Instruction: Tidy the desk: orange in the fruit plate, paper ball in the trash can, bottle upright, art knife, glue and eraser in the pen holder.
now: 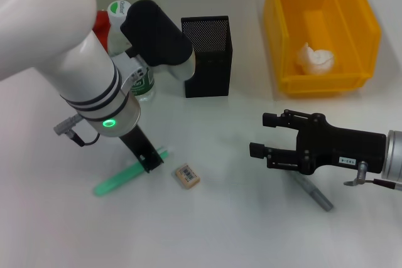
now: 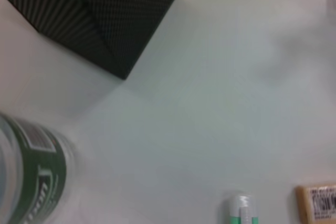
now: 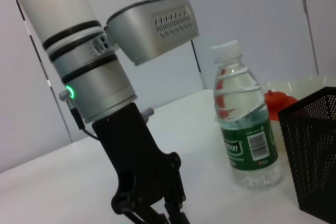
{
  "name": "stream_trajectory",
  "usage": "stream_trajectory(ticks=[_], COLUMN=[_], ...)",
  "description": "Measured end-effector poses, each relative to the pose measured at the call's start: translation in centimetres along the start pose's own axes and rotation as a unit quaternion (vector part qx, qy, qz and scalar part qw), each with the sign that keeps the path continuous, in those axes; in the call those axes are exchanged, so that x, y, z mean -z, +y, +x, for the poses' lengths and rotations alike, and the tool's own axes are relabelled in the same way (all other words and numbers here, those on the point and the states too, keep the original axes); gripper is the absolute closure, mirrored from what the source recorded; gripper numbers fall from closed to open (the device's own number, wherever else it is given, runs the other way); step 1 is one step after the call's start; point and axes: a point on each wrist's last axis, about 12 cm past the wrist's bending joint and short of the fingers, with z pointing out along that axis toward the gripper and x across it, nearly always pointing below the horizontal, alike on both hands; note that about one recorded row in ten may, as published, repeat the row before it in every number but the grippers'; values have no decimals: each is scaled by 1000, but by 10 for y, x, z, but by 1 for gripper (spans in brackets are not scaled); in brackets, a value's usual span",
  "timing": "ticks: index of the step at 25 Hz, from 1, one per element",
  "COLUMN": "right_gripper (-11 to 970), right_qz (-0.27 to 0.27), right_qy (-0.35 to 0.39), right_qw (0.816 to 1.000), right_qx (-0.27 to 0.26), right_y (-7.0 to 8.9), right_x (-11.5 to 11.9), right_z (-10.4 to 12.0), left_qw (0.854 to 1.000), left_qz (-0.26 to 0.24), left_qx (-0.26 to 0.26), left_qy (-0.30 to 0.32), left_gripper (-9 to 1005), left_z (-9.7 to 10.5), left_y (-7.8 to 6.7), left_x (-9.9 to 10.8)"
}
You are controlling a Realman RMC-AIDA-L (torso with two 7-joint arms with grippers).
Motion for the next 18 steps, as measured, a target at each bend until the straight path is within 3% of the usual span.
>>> stream_trajectory(ticks=[18], right_gripper=[194], right_qz=[38], right_qy=[-11], right_qw=[999], right_qx=[-1], right_y=[-4], right_x=[3], right_z=[6], left_qw=[991], left_qz=[-31], left_qx=[-16], left_qy=[-126], left_gripper=[767], left_z=[-11], left_y=[-7], left_x=[69])
